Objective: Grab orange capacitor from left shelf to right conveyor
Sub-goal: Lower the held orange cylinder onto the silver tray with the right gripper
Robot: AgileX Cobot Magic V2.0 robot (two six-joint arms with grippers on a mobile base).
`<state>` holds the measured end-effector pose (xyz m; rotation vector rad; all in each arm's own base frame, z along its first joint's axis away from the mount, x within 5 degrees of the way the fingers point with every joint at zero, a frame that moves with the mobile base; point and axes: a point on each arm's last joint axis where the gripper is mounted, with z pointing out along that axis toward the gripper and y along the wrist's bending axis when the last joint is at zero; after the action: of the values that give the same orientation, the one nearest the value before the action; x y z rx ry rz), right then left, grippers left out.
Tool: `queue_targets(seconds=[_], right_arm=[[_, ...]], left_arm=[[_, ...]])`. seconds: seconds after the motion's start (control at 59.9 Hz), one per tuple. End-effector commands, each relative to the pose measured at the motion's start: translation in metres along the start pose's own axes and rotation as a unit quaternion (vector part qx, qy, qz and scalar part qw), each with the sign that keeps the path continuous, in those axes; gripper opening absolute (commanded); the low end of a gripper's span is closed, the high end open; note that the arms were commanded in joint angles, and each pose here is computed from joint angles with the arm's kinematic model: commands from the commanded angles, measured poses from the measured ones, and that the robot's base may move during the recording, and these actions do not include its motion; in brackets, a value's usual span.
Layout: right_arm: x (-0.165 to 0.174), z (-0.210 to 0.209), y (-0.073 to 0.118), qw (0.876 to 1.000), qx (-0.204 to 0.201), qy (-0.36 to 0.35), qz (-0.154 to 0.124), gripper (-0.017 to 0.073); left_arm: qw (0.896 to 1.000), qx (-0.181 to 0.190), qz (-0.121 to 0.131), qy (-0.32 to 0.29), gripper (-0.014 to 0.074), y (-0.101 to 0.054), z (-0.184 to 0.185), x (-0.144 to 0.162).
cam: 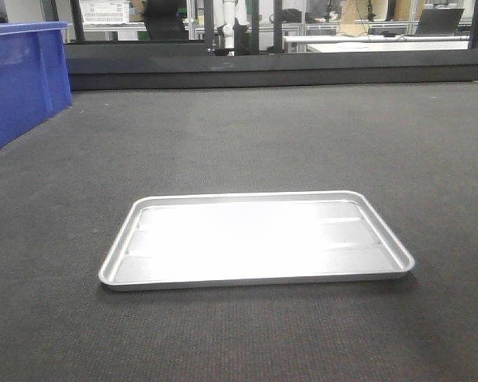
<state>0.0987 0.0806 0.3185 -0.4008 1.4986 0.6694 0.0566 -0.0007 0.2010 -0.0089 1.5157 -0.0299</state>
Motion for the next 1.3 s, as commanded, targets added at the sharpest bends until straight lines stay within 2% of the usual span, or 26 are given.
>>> queue_targets(seconds=[0.0,0.184,0.367,0.735,1.018,1.185,1.286], right_arm=[[-0.011,0.026,0.0,0.999,0.002,-0.039,-0.007,0.0052],[0.021,0.075,-0.006,1.0,0.016,-0.011,-0.012,0.0052],[0.054,0.113,-0.012,0.999,0.024,-0.027,-0.02,0.0052],[0.114,0.145,-0.022,0.999,0.031,-0.003,-0.033,0.0064],[0.135,0.15,-0.022,0.999,0.013,0.018,-0.029,0.0262],[0.14,0.151,-0.022,0.999,0.014,0.026,-0.029,0.045],[0.14,0.151,-0.022,0.999,0.013,0.024,-0.027,0.0524]], left_arm=[[0.999,0.004,-0.004,-0.038,-0.0126,0.0,0.0,-0.001],[0.999,0.004,-0.004,-0.038,-0.0126,0.0,0.0,-0.001],[0.999,0.004,-0.004,-0.038,-0.0126,0.0,0.0,-0.001],[0.999,0.004,-0.004,-0.038,-0.0126,0.0,0.0,-0.001],[0.999,0.004,-0.004,-0.038,-0.0126,0.0,0.0,-0.001],[0.999,0.004,-0.004,-0.038,-0.0126,0.0,0.0,-0.001],[0.999,0.004,-0.004,-0.038,-0.0126,0.0,0.0,-0.001]])
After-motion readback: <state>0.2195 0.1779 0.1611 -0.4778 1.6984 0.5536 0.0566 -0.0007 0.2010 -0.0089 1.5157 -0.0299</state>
